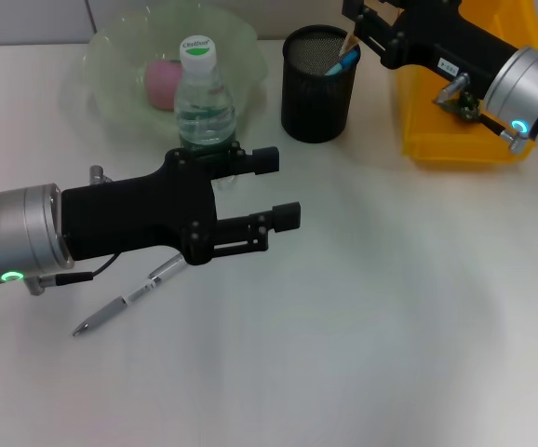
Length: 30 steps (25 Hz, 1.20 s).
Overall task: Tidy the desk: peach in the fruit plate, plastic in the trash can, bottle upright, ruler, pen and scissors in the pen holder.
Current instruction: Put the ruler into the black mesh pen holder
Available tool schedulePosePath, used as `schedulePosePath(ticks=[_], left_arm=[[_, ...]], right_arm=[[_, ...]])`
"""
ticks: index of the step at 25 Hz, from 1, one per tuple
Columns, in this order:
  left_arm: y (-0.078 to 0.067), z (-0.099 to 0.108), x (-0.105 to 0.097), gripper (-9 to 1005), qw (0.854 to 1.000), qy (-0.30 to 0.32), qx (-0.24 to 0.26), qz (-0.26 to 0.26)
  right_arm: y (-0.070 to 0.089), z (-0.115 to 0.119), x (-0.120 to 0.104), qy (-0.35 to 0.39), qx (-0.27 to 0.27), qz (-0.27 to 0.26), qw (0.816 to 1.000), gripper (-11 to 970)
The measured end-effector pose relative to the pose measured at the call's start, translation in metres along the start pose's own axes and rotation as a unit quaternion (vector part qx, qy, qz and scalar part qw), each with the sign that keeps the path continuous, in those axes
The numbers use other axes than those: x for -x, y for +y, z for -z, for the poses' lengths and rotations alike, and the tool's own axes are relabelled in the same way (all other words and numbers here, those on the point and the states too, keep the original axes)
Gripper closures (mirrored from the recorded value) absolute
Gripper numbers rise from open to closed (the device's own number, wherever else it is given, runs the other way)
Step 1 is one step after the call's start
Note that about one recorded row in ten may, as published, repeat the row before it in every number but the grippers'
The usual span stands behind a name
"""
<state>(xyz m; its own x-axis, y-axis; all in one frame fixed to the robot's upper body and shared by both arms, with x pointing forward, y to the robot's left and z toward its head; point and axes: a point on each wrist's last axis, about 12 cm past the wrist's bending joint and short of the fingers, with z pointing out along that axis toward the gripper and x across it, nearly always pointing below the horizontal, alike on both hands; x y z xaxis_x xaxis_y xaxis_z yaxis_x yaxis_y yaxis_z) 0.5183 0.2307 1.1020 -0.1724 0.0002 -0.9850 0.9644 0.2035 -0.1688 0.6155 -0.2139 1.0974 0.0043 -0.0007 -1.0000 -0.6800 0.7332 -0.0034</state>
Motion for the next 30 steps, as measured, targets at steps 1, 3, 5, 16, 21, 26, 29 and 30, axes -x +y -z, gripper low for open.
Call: schedulePosePath(ticks=[1,3,5,16,21,26,29,30], left_arm=[[0.001,0.0,0.0,289,1.0,0.001,0.003,0.0],[0.001,-0.001,0.0,289,1.0,0.002,0.004,0.0],[0.002,-0.002,0.0,289,1.0,0.003,0.004,-0.001],[0.011,-0.01,0.007,289,1.0,0.007,0.012,-0.013],[0.013,-0.013,0.009,288,1.0,0.009,0.014,-0.014],[0.014,-0.012,0.009,288,1.0,0.009,0.015,-0.014],[0.014,-0.012,0.008,288,1.0,0.009,0.018,-0.014],[0.014,-0.011,0.008,288,1.0,0.009,0.019,-0.014]], right_arm=[[0.0,-0.002,0.0,-0.002,-0.002,0.004,1.0,557],[0.0,-0.005,-0.001,-0.009,-0.017,0.01,1.0,557],[-0.001,-0.008,-0.002,-0.016,-0.032,0.016,0.999,557],[0.002,-0.019,-0.005,0.003,-0.036,0.022,0.999,556],[0.004,-0.024,-0.007,0.023,-0.031,0.032,0.999,555],[0.007,-0.029,-0.006,0.028,-0.018,0.042,0.999,554],[0.008,-0.032,-0.006,0.035,-0.017,0.046,0.998,554],[0.007,-0.032,-0.006,0.038,-0.019,0.046,0.998,554]])
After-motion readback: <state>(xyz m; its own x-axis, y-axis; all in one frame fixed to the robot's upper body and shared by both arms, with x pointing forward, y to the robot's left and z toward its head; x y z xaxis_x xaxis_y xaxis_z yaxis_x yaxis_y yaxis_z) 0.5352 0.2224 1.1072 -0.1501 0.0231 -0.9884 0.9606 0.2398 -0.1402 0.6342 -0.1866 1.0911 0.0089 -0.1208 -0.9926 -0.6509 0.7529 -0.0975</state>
